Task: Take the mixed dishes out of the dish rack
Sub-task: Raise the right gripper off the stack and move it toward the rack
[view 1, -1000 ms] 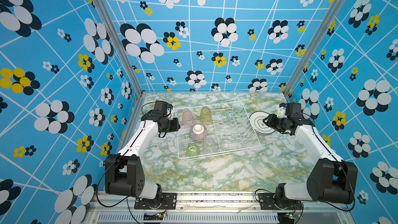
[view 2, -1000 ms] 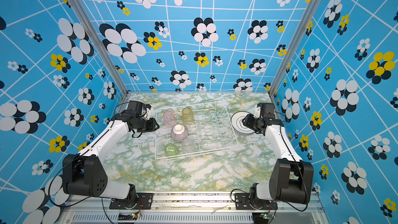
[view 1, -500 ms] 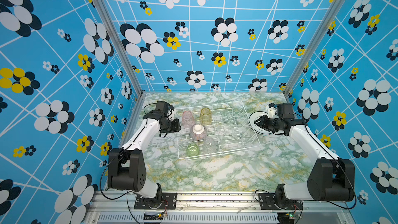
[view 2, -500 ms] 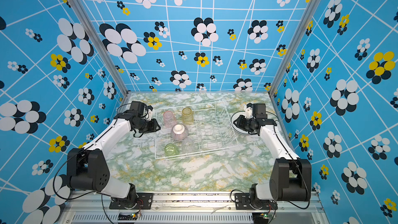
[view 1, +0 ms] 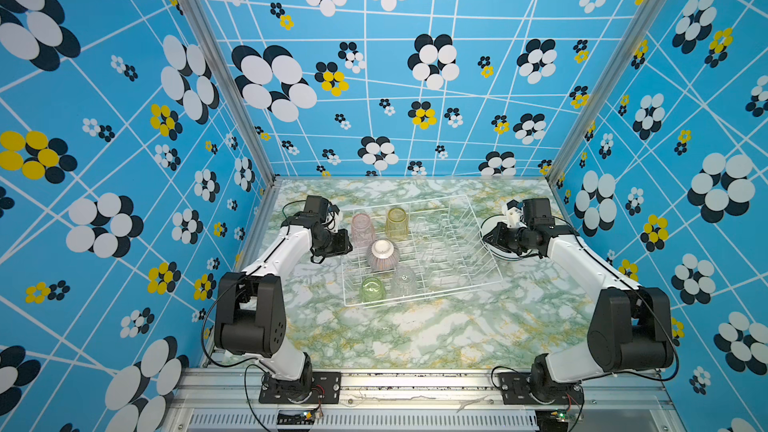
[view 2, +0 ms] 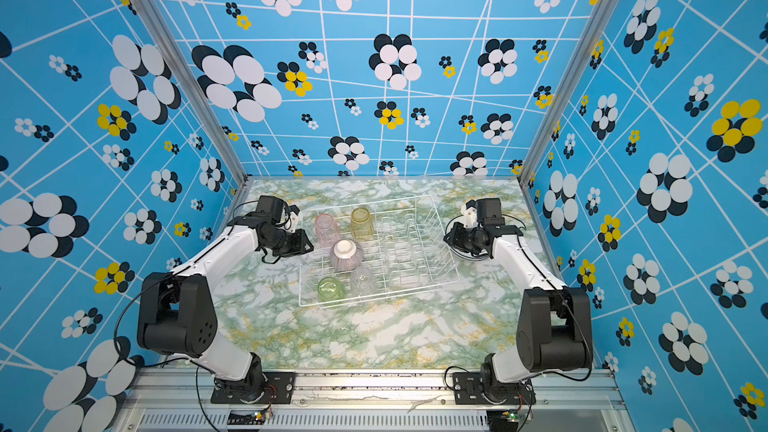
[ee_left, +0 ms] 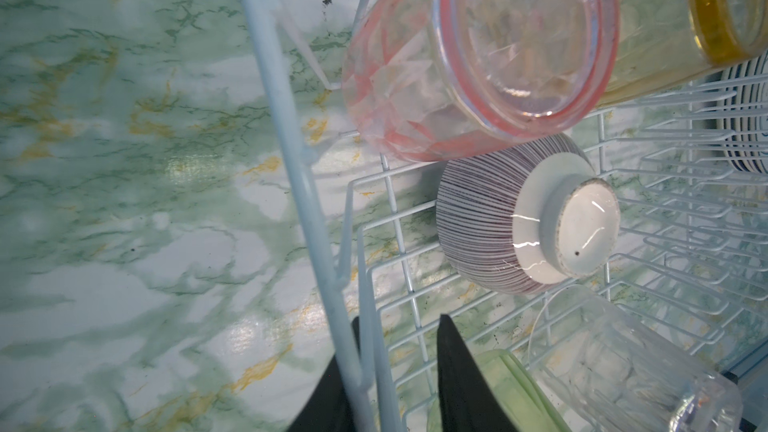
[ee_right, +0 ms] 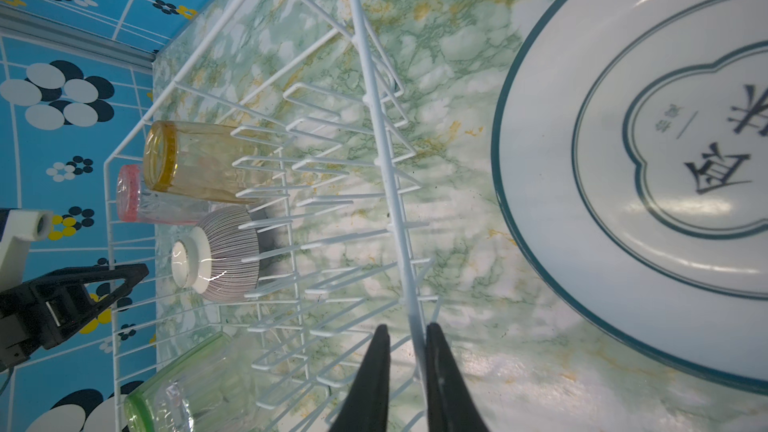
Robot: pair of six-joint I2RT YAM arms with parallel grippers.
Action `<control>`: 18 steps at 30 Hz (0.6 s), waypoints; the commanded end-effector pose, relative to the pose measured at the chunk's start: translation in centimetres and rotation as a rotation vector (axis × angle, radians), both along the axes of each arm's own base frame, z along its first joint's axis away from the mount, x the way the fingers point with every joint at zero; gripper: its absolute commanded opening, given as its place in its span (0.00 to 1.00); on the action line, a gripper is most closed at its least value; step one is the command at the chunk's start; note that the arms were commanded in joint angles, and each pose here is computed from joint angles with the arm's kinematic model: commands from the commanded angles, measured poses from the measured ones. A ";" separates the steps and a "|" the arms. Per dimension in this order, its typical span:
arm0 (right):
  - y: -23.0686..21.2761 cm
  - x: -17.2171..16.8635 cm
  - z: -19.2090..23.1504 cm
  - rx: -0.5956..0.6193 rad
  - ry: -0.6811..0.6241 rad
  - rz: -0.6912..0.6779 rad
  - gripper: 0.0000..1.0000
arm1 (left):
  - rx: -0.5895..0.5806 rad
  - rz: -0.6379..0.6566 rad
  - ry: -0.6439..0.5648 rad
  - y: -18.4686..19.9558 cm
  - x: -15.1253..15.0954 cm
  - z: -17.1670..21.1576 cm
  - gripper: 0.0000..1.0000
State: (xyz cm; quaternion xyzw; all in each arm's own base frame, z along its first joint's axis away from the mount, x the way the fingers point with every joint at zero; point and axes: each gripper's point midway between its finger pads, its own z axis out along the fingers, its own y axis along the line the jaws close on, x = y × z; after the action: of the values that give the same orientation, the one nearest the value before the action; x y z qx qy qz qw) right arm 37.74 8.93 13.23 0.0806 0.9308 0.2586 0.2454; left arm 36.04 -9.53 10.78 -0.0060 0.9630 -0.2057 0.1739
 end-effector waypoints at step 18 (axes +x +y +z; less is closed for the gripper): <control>0.8 1.3 0.5 -0.004 0.003 0.009 0.00 | -0.019 -0.050 -0.068 -0.9 5.3 1.0 0.29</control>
State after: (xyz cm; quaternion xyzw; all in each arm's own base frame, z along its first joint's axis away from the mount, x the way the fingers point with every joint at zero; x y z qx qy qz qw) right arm 38.79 9.43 13.67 0.0751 0.9303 0.2570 0.2506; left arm 39.58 -9.36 10.30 0.0008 0.9648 -0.1968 0.1744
